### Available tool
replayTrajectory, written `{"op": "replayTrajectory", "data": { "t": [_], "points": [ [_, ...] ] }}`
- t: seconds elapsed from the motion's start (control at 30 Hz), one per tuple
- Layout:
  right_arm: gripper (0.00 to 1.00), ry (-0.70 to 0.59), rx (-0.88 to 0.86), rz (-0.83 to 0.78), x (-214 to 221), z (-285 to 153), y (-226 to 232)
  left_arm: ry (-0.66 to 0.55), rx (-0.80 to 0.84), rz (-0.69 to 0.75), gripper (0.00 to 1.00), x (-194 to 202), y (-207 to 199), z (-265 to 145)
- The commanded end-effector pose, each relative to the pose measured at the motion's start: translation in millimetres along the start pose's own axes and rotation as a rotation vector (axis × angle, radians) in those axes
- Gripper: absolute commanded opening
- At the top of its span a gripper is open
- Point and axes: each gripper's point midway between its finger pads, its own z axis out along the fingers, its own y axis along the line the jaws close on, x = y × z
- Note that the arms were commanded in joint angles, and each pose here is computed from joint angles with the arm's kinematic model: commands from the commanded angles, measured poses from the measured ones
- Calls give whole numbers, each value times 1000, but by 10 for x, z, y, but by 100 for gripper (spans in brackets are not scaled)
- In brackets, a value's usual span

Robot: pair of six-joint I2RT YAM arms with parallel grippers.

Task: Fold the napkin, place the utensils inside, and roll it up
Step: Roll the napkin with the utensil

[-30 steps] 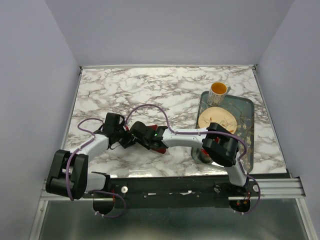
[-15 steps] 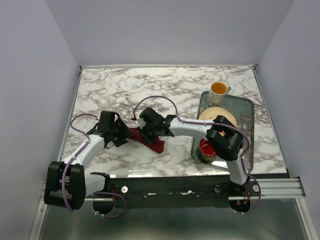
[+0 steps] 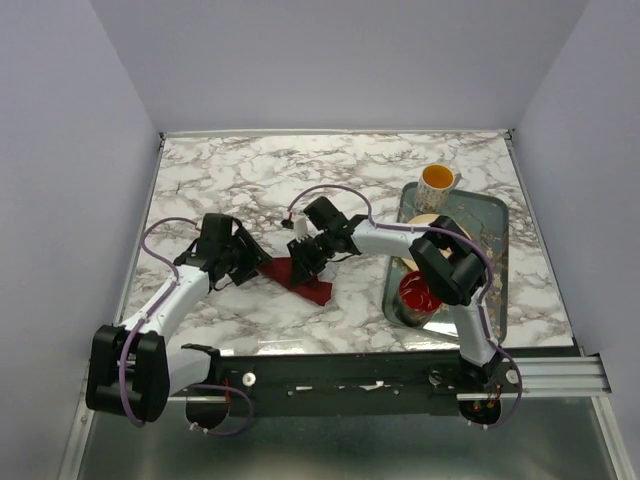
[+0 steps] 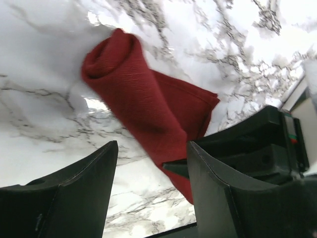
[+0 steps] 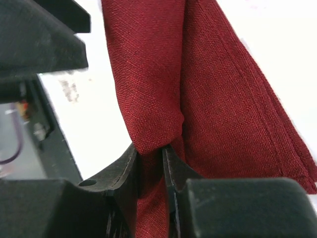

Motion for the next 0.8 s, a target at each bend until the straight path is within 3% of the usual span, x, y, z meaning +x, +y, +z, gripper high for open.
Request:
{"op": "replayTrajectory", "data": {
  "t": [0.0, 0.77],
  "points": [
    [30, 89, -153, 104, 324, 107, 35, 34, 49, 22, 66, 113, -211, 40],
    [41, 83, -195, 155, 288, 140, -111, 106, -6, -21, 65, 374, 48, 360]
  ]
}}
